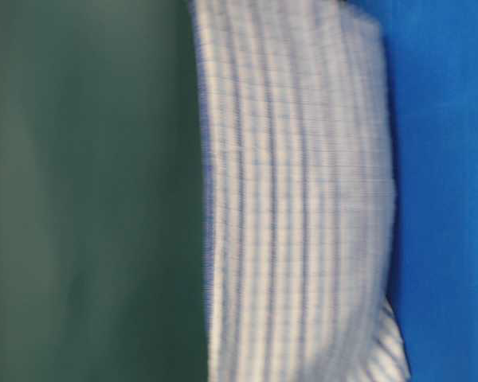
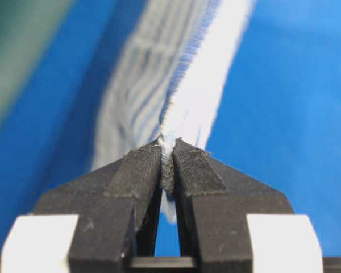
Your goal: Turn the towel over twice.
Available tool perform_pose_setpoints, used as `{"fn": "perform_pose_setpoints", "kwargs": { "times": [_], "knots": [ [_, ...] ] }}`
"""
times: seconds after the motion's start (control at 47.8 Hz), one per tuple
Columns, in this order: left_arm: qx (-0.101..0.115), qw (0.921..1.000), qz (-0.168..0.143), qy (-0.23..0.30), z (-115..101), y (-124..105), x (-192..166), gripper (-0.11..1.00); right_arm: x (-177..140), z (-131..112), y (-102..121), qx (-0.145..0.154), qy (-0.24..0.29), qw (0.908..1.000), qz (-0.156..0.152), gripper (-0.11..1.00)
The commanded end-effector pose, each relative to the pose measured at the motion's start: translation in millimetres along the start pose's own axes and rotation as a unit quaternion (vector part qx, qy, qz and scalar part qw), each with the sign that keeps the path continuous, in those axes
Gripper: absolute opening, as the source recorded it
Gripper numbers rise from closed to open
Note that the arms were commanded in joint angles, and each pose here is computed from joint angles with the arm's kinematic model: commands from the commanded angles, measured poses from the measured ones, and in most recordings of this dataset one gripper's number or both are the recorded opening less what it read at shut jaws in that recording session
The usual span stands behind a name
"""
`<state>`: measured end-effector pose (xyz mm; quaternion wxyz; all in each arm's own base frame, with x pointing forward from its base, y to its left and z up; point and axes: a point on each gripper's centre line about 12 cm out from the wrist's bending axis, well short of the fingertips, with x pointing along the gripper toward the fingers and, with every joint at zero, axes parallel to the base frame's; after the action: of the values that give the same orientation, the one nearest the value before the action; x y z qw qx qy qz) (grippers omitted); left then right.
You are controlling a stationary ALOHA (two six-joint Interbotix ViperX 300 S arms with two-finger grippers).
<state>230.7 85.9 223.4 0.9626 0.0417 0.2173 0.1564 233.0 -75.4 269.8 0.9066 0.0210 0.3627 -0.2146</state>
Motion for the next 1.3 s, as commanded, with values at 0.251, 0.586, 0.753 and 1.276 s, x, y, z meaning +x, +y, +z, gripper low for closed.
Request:
{"fn": "perform_pose_setpoints", "kwargs": {
  "times": [0.251, 0.586, 0.753, 1.276],
  "knots": [
    [0.039, 0.9939, -0.103, -0.002, -18, -56, -5, 0.03, 18, -48, 43, 0.030, 0.043, 0.9955, 0.079, 0.04],
    [0.002, 0.9843, -0.163, 0.067, -49, -96, 11, 0.03, 22, -75, 87, 0.021, 0.048, 0.9864, 0.156, 0.04],
    [0.004, 0.9778, -0.181, 0.105, -62, -112, 20, 0.03, 23, -81, 107, 0.005, 0.058, 0.9811, 0.184, 0.04],
    [0.021, 0.9717, -0.204, 0.117, -65, -129, 21, 0.03, 33, -90, 140, 0.007, 0.093, 0.9729, 0.212, 0.04]
  ]
}}
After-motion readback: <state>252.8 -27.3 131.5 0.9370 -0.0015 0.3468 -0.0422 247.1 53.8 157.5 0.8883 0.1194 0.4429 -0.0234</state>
